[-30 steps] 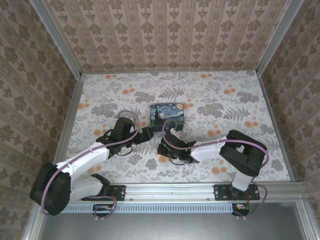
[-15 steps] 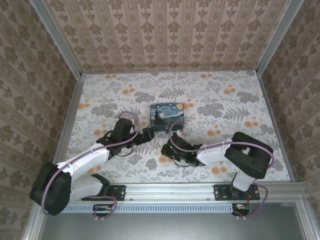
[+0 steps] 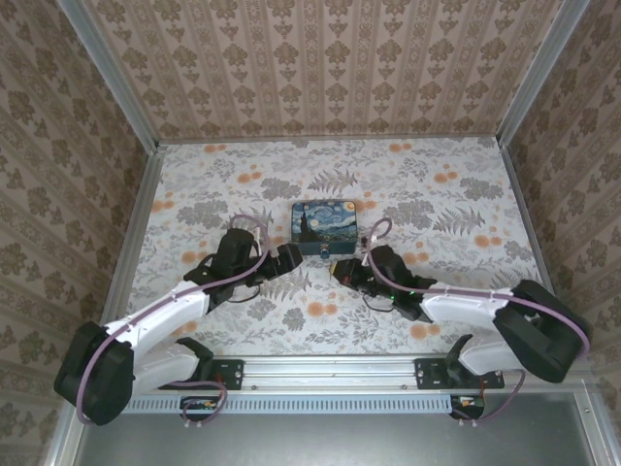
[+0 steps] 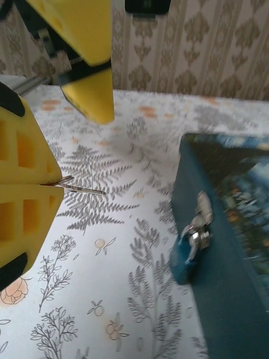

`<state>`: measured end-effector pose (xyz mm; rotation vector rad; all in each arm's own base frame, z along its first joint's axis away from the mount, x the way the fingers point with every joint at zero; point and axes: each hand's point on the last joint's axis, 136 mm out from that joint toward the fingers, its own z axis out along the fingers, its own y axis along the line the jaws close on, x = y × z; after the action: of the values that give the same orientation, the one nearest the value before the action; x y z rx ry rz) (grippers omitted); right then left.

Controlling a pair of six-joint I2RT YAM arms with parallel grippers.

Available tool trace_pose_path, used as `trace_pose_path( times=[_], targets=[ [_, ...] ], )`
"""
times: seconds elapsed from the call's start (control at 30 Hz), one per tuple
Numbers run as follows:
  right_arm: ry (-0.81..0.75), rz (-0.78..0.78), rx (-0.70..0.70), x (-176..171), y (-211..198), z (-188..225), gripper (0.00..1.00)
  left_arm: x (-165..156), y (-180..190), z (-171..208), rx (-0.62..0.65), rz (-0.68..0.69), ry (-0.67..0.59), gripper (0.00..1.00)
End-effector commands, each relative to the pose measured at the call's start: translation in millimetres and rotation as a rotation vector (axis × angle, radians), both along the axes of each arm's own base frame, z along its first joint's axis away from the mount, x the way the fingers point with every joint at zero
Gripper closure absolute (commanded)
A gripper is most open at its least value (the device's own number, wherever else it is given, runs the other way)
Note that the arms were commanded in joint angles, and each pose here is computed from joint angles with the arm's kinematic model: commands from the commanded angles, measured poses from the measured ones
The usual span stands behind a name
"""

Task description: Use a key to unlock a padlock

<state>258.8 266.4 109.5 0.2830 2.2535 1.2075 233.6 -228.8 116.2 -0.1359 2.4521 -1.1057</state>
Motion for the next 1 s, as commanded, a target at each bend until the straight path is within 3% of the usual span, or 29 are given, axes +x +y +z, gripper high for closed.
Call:
trace_pose_path(
  times=[0.0, 0.3, 0.47, 0.73, 0.97],
  targets=[
    [-0.109, 0.112, 0.037, -9, -7, 20, 1.0, 2, -14, 20, -0.09, -0.031, -0.017, 0.0],
    [-0.179, 0.192, 0.091, -20, -19, 42, 1.0, 10, -42, 31, -0.209, -0.09, 0.003, 0.0],
    [-0.156, 0.127, 0.141, -11, -20, 41, 1.0, 8, -53, 34, -0.221, -0.113, 0.0, 0.0],
    [-0.048, -0.104, 0.218, 13, -27, 28, 1.0, 2, -60, 32, -0.252, -0.106, 0.014, 0.04],
    [0.044, -0.337, 0.27, 19, -31, 22, 1.0, -2, -63, 30, -0.294, -0.103, 0.024, 0.17]
  ],
)
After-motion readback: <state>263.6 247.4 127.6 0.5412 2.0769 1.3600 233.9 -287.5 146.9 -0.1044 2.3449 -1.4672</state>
